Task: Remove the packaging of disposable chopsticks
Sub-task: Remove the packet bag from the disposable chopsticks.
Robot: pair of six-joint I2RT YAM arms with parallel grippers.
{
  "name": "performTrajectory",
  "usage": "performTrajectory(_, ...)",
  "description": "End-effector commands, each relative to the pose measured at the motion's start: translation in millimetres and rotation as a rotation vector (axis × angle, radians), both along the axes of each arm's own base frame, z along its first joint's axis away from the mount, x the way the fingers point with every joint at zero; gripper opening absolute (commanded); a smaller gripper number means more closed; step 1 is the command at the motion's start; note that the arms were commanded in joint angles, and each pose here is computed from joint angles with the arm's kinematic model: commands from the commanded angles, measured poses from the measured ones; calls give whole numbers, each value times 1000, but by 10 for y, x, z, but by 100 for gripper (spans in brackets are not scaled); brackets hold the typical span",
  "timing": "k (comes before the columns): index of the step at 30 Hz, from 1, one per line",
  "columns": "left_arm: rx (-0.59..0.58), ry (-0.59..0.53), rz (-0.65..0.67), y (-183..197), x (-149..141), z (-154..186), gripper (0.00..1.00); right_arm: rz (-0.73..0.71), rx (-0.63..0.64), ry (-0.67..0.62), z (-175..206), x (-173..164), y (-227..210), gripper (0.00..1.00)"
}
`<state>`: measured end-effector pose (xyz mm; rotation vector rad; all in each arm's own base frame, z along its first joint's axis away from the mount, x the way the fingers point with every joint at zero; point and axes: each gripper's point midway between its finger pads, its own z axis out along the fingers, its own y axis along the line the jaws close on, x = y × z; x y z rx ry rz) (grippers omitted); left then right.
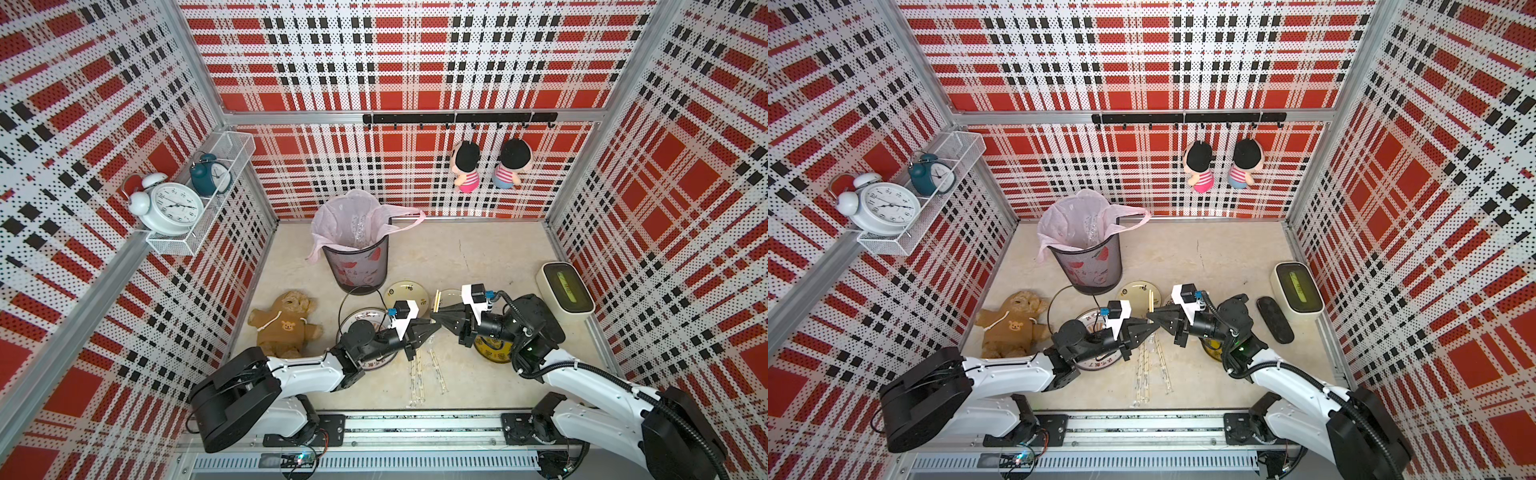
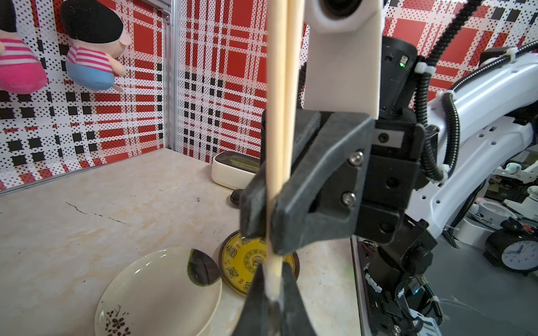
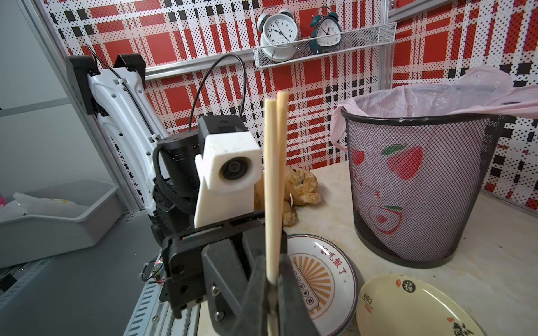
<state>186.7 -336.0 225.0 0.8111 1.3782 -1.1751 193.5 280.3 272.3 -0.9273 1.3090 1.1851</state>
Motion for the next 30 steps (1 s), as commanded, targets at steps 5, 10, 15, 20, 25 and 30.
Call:
performTrajectory(5,15,12,-10,-64,4,-45,9,-41,33,-87,157,-4,-72,0)
performTrajectory(10,55,44,18,-66,34,-235,6,-47,54,-122,332,-1,-78,0)
performTrajectory(15,81,64,33,-32,31,-378,11,-54,73,-154,498,6,-82,0)
performTrajectory(20,95,80,38,-8,24,-468,10,-58,77,-175,633,10,-82,0)
performTrajectory(25,110,110,46,12,24,-610,10,-66,76,-193,733,11,-94,0)
performTrajectory(30,121,135,34,7,3,-731,13,-80,83,-210,852,19,-110,0)
